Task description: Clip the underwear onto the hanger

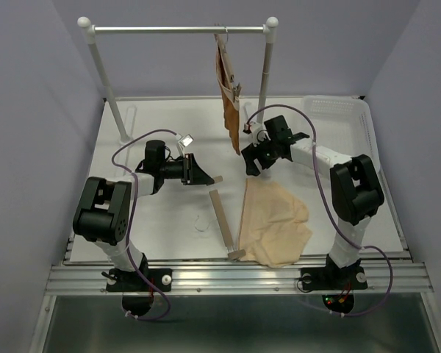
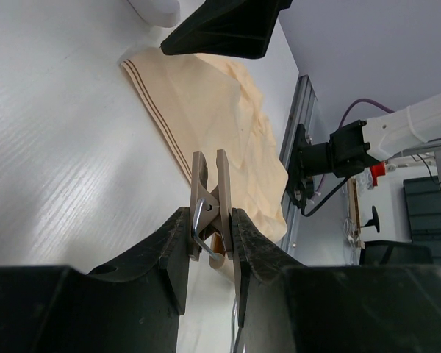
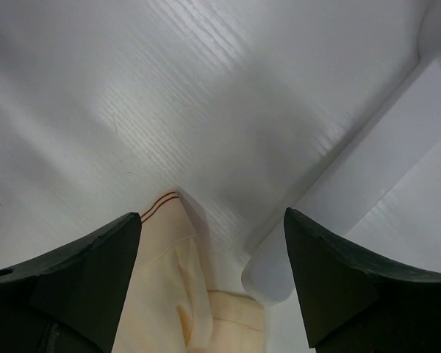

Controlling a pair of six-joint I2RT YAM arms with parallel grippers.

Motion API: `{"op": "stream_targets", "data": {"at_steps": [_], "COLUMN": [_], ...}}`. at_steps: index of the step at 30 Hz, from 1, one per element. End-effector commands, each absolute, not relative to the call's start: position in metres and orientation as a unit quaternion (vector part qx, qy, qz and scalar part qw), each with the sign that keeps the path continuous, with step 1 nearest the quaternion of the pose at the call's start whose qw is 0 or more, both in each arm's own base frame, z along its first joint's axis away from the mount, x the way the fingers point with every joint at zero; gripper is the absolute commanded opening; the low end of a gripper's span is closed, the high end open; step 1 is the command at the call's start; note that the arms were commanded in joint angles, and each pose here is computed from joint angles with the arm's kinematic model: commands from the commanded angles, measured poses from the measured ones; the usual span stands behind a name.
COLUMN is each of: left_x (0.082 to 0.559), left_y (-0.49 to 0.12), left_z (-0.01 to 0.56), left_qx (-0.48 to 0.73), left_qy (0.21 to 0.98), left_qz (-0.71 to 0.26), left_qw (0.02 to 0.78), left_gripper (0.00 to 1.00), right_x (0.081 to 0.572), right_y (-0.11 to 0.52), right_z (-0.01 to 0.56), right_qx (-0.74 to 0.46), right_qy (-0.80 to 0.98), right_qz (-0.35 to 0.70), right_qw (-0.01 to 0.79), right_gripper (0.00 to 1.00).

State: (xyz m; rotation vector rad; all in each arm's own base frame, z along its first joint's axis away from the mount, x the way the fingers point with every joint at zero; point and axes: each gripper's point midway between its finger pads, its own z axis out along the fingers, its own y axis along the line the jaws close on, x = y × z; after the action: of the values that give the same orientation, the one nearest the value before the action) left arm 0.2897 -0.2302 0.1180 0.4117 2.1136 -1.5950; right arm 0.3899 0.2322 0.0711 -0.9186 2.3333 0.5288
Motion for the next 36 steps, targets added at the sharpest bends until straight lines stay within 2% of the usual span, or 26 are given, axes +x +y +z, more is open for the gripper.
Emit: {"op": "stream_targets", "data": {"at_steps": [1,8,10,13,19,22,23,28,34,36], "left_x": [0.305,0.306,0.306,0.306,0.306,0.306,0.306,0.306,0.306,0.305], "left_y": [-0.234,-0.234,-0.234,-0.234,-0.234,-0.234,-0.234,-0.234,-0.235,-0.235], "left_z": [0.130,0.130,0.130,0.129,0.127,0.127,0.127,0.126,0.127,0.127], "left_qx": [0.190,0.190,0.191,0.191,0.189,0.189,0.190,0.190,0.189,0.188], "left_qy": [0.750,0.750,0.749,0.749,0.751,0.750,0.750,0.750,0.750,0.750], "left_qz": [-0.570,-0.570,-0.570,-0.571,-0.571,-0.571,-0.572,-0.573,-0.573,-0.574], "left_qw": [0.277,0.277,0.278,0.276,0.272,0.273,0.273,0.271,0.271,0.269], "left_gripper": [0.00,0.00,0.00,0.00,0.00,0.00,0.00,0.00,0.00,0.00], "right_x": [0.385,0.388,0.386,0.383,0.370,0.363,0.363,0.355,0.353,0.368], "right_y": [0.247,0.250,0.248,0.243,0.238,0.237,0.237,0.241,0.251,0.254], "right_z": [0.077,0.060,0.053,0.045,0.034,0.031,0.031,0.033,0.052,0.069], "right_qx": [-0.380,-0.385,-0.383,-0.378,-0.376,-0.376,-0.376,-0.384,-0.397,-0.371], "right_qy": [0.851,0.855,0.859,0.867,0.873,0.873,0.874,0.866,0.846,0.850], "right_qz": [0.241,0.245,0.242,0.232,0.232,0.239,0.238,0.260,0.289,0.279], "right_qw": [0.271,0.248,0.238,0.228,0.207,0.196,0.196,0.189,0.206,0.248], "right_gripper": [0.83,0.76,0.69,0.65,0.63,0.49,0.39,0.20,0.01,0.01]}}
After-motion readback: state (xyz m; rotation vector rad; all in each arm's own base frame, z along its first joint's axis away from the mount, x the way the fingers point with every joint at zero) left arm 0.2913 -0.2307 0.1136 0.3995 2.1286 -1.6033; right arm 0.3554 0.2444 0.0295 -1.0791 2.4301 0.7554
